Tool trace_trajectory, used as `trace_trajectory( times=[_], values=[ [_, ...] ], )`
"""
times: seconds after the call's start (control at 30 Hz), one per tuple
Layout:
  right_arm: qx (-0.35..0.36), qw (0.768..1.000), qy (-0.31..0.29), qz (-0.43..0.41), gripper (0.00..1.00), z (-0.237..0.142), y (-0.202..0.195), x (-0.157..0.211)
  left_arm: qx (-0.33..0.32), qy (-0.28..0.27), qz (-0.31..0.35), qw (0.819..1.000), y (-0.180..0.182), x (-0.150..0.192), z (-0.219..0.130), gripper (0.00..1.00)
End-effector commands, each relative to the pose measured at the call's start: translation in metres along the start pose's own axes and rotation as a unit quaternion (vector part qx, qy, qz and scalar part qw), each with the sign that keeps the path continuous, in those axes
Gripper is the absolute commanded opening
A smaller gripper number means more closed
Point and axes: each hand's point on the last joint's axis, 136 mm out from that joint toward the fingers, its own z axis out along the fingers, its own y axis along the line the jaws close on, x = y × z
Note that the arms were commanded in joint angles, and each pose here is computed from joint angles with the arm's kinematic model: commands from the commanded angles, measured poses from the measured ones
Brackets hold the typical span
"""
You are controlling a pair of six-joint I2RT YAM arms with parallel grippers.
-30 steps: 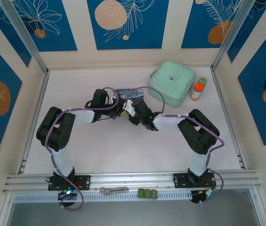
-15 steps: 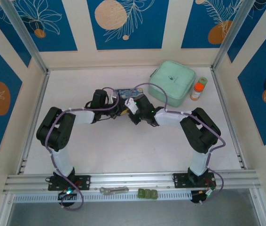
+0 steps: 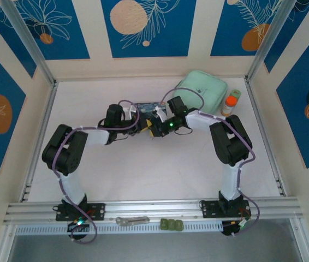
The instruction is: Unlock the padlock with the key
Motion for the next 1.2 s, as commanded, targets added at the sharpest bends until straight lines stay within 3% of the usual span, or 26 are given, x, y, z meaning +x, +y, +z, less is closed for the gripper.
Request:
trace_trajectory(
  times=[0.0, 0.23, 0.47, 0.53, 0.63, 0.8, 1.17],
  values=[
    [-0.035, 0.996, -0.051, 0.070, 0.00, -0.028, -0.018, -0.031, 0.094, 0.079, 0.048, 0.991, -0.016, 0.040, -0.006, 0.00],
    [-0.076, 0.990, -0.051, 0.103, 0.00, -0.031, -0.022, -0.031, 0.146, 0.071, 0.066, 0.984, -0.022, 0.042, -0.007, 0.00],
    [-0.067, 0.990, -0.048, 0.112, 0.00, -0.033, -0.026, -0.033, 0.071, 0.064, 0.072, 0.993, 0.003, 0.047, -0.008, 0.00],
    [-0.054, 0.991, -0.049, 0.113, 0.07, -0.034, -0.028, -0.032, 0.037, 0.063, 0.063, 0.995, 0.014, 0.048, -0.007, 0.00],
    [-0.037, 0.992, -0.053, 0.109, 0.26, -0.038, -0.029, -0.031, -0.012, 0.058, 0.048, 0.997, 0.032, 0.048, -0.008, 0.00],
    [-0.021, 0.993, -0.062, 0.101, 0.51, -0.046, -0.024, -0.025, -0.048, 0.050, 0.029, 0.997, 0.049, 0.047, -0.008, 0.00],
    [0.042, 0.992, -0.077, 0.088, 0.56, -0.065, -0.015, -0.017, -0.082, 0.030, 0.015, 0.996, 0.063, 0.042, -0.007, 0.00]
  ],
)
